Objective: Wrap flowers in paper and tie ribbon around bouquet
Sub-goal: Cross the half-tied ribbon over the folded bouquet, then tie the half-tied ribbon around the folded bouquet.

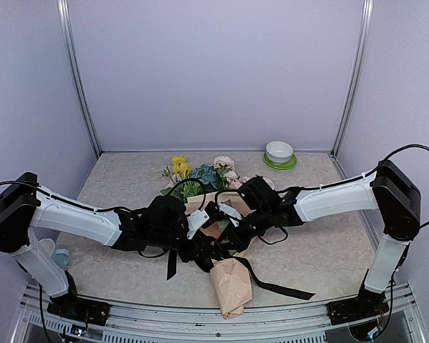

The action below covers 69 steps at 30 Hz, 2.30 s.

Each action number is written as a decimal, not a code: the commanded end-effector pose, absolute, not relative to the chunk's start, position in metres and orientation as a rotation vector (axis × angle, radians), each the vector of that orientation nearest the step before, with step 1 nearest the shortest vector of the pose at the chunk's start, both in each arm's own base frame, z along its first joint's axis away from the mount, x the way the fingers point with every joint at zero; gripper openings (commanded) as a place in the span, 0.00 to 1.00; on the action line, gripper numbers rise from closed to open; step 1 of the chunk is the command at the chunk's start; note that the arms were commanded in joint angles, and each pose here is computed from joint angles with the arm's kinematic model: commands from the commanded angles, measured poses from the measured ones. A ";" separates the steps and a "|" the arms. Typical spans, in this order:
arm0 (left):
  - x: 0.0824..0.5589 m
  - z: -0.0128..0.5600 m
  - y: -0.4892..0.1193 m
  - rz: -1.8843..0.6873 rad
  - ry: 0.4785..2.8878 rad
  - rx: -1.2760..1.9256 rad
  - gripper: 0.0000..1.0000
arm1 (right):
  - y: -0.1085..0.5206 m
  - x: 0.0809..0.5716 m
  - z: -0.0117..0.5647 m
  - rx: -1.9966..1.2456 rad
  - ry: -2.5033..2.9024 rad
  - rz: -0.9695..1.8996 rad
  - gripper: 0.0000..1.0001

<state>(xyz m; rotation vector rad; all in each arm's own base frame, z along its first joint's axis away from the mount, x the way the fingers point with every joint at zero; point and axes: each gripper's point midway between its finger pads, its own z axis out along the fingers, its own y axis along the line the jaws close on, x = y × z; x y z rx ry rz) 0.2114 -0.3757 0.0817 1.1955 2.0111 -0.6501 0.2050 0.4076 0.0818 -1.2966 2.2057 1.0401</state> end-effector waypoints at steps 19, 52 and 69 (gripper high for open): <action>0.230 0.105 -0.377 -0.476 1.815 1.262 0.55 | 0.400 0.208 0.110 -1.211 2.190 0.966 0.00; 0.195 0.074 -0.321 -0.505 2.060 1.110 0.61 | 0.350 0.223 0.122 -0.840 2.298 0.912 0.00; 0.180 0.075 -0.347 -0.501 1.986 1.253 0.64 | 0.351 0.225 0.119 -0.830 2.304 0.907 0.00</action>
